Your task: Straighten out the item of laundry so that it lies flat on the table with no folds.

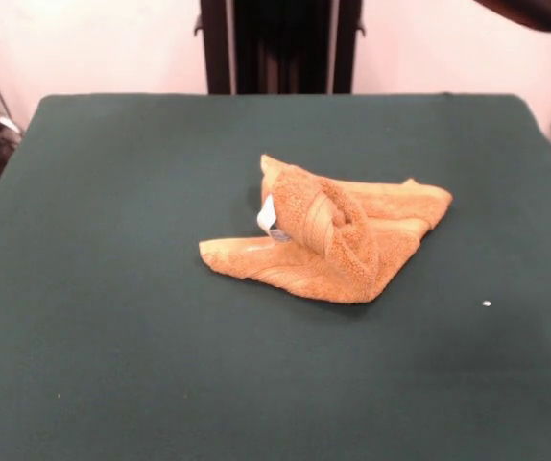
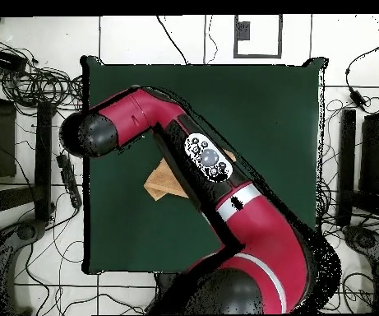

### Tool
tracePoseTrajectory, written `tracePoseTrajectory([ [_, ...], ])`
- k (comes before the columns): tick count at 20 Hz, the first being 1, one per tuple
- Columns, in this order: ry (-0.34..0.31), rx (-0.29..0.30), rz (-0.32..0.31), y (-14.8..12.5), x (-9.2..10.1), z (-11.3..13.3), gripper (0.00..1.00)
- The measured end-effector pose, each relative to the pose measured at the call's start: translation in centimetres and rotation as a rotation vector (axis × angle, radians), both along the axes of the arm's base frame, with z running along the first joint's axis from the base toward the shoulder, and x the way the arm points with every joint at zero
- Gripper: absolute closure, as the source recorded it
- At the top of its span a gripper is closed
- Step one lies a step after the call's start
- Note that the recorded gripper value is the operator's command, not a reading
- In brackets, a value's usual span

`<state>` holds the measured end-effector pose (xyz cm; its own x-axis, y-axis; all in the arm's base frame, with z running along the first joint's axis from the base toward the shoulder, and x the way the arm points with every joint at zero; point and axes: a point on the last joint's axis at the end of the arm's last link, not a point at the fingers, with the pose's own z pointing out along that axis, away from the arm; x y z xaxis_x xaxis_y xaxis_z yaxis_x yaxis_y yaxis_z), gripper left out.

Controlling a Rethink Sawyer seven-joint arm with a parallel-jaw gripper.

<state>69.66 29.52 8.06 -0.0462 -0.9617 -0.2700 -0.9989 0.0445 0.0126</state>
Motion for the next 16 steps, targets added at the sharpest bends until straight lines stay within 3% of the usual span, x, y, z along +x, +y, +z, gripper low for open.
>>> tracePoseTrajectory([
  [16, -0.119, -0.047, 0.004, -0.8, 2.7, 6.3, 0.0],
])
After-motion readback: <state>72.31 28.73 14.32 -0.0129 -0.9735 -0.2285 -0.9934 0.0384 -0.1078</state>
